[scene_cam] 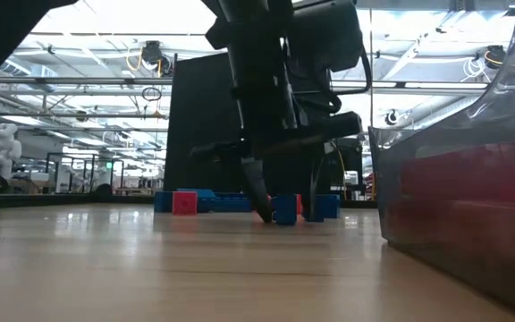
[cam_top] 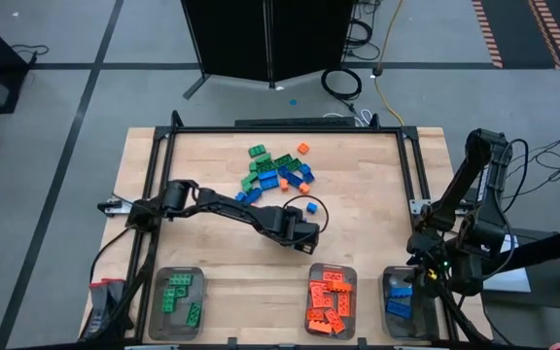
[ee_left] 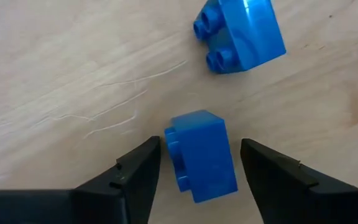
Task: Sort blocks
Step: Put the blue game piece into the right black bin
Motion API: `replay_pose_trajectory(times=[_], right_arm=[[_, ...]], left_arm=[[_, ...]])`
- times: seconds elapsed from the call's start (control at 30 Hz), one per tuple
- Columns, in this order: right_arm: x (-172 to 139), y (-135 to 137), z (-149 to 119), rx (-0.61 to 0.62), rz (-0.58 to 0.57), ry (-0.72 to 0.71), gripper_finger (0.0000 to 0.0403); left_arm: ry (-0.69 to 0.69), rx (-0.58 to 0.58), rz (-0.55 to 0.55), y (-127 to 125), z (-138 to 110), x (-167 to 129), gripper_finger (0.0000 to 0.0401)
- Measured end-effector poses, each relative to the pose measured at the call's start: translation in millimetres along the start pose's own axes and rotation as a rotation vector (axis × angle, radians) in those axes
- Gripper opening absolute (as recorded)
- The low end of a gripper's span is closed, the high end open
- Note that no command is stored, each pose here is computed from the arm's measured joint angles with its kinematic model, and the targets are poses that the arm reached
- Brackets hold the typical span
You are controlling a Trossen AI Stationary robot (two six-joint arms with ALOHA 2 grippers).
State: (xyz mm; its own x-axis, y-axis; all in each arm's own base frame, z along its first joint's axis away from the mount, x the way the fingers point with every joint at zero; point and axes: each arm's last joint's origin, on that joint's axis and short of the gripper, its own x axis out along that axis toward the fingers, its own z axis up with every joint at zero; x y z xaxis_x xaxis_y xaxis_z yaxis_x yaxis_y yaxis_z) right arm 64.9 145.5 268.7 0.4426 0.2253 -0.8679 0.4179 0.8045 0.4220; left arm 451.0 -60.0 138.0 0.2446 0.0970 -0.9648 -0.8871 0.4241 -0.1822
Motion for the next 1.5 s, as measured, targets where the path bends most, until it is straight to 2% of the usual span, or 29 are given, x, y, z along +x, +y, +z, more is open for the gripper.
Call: replay_pose_trajectory(times=[0.13,0.37,0.6,0.83,1.0,1.1,1.23,1.3,1.37,1.5], right_arm=[[0.0,-0.1,0.0,0.0,-0.001,-0.001,0.0258],[0.0,-1.3,0.8,-0.005,-0.011,-0.025,0.0258],[-0.7,-0.7,6.7,-0.09,0.003,-0.227,0.0258],[-2.6,-0.1,19.5,-0.208,-0.032,-0.542,0.0258],[-4.3,0.6,32.6,-0.221,-0.077,-0.742,0.0258],[-10.1,2.7,41.1,-0.186,-0.062,-0.866,0.0258],[-23.4,5.7,51.8,-0.19,-0.049,-0.992,0.0258],[-30.3,9.1,57.2,-0.246,-0.073,-1.034,0.0258],[-35.9,15.1,62.7,-0.361,-0.131,-1.064,0.0258],[-47.4,33.4,75.3,-0.682,-0.323,-1.123,0.0258]], left_arm=[[0.004,0.012,0.008,1.7,2.0,0.9,0.018],[0.01,0.049,0.009,2.3,2.7,1.9,0.0086],[-0.002,0.175,-0.044,-7.2,8.3,-13.1,0.0083],[-0.15,0.247,-0.201,-19.5,35.7,-82.8,0.0083],[-0.31,0.292,-0.35,-17.9,54.4,-149.2,0.0083],[-0.42,0.403,-0.447,-16.4,59.1,-184.1,0.0083],[-0.52,0.57,-0.558,-18.4,57.1,-212.6,0.0083],[-0.54,0.604,-0.64,-21.3,55.8,-222.3,0.0083],[-0.541,0.623,-0.754,-26.1,55.9,-229.3,0.0083],[-0.558,0.64,-0.93,-33.4,57.7,-240.2,0.0083]])
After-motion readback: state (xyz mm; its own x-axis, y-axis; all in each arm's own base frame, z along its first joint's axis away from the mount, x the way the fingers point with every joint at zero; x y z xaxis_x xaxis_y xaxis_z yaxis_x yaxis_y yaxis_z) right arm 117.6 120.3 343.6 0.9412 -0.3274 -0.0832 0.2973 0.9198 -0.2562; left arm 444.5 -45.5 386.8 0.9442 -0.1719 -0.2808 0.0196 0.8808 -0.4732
